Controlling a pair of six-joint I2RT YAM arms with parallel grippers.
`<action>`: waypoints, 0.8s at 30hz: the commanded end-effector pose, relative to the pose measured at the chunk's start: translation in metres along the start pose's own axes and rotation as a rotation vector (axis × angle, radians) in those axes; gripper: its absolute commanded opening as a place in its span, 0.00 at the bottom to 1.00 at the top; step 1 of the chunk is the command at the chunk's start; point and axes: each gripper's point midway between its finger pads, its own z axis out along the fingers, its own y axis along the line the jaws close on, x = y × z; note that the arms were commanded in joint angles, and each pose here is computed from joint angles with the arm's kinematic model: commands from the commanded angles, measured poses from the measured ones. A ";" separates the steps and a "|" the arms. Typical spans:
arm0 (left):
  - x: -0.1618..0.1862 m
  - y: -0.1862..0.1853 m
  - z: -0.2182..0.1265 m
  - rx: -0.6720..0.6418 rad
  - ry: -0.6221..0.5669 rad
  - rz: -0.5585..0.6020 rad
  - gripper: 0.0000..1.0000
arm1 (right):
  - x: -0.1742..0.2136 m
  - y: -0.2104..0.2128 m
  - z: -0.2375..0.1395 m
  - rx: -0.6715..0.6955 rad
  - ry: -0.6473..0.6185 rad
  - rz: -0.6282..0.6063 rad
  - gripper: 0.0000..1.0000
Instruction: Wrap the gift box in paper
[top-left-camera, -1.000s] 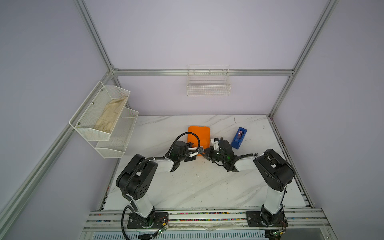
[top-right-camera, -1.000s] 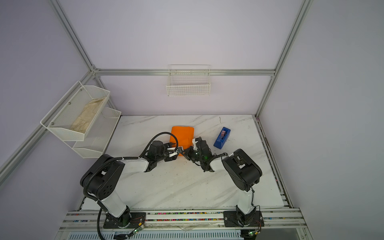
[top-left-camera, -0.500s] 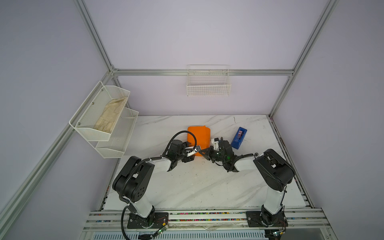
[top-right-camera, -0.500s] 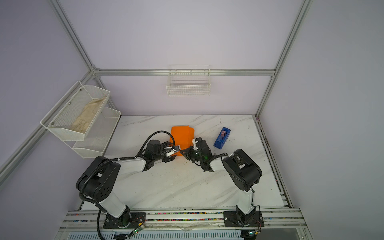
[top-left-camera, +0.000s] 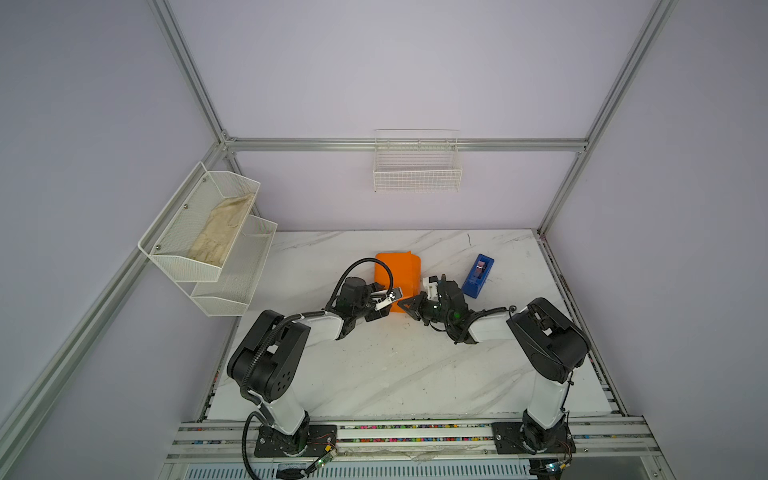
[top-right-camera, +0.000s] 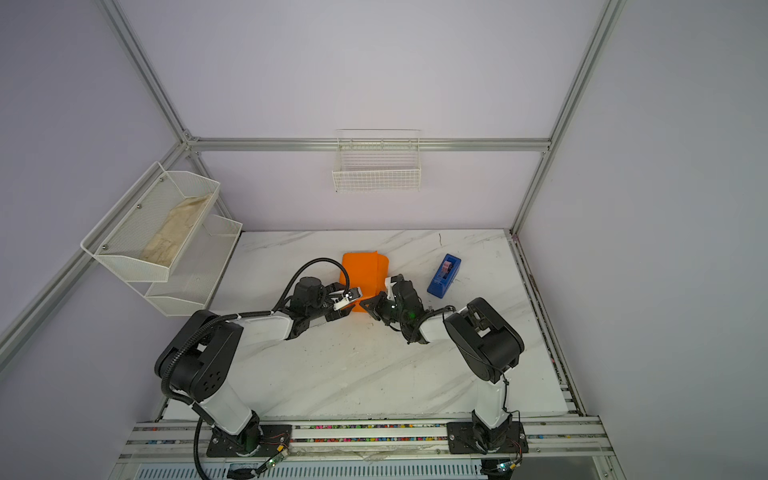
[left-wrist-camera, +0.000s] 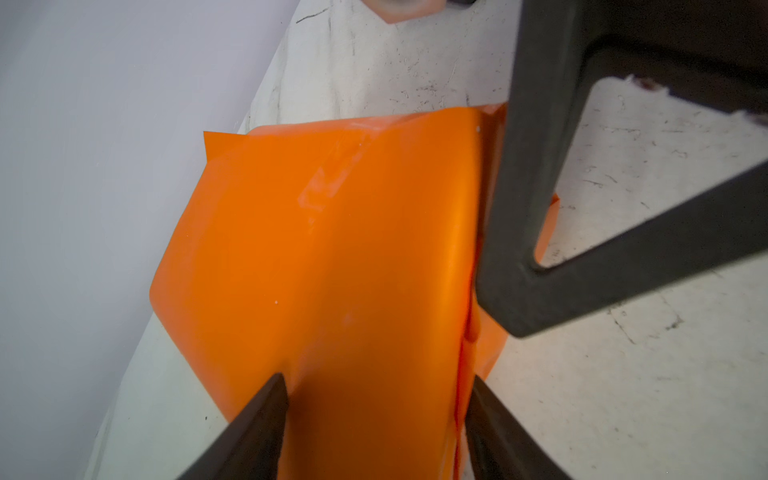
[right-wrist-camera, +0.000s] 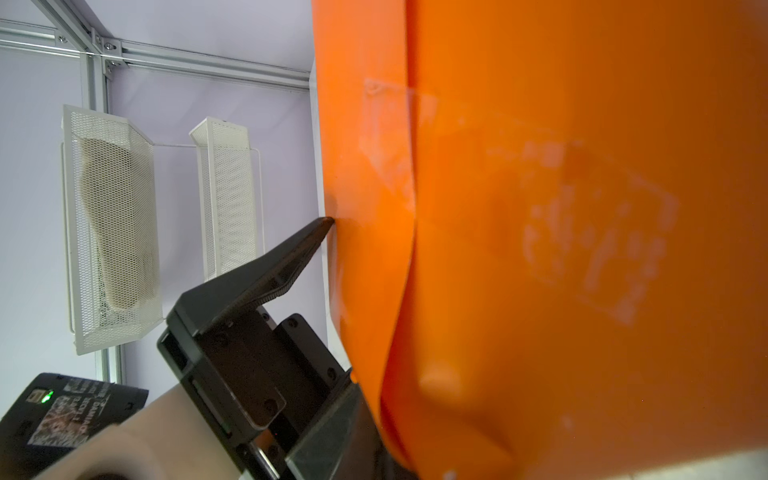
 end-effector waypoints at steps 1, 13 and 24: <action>-0.009 0.008 0.006 0.020 -0.020 -0.031 0.63 | -0.005 0.021 -0.009 -0.051 -0.023 -0.007 0.00; -0.006 0.005 0.007 0.031 -0.005 -0.022 0.63 | -0.090 0.035 -0.096 0.023 -0.174 -0.038 0.04; -0.006 0.004 0.007 0.039 -0.004 -0.021 0.63 | -0.203 -0.044 -0.201 0.189 -0.321 0.033 0.21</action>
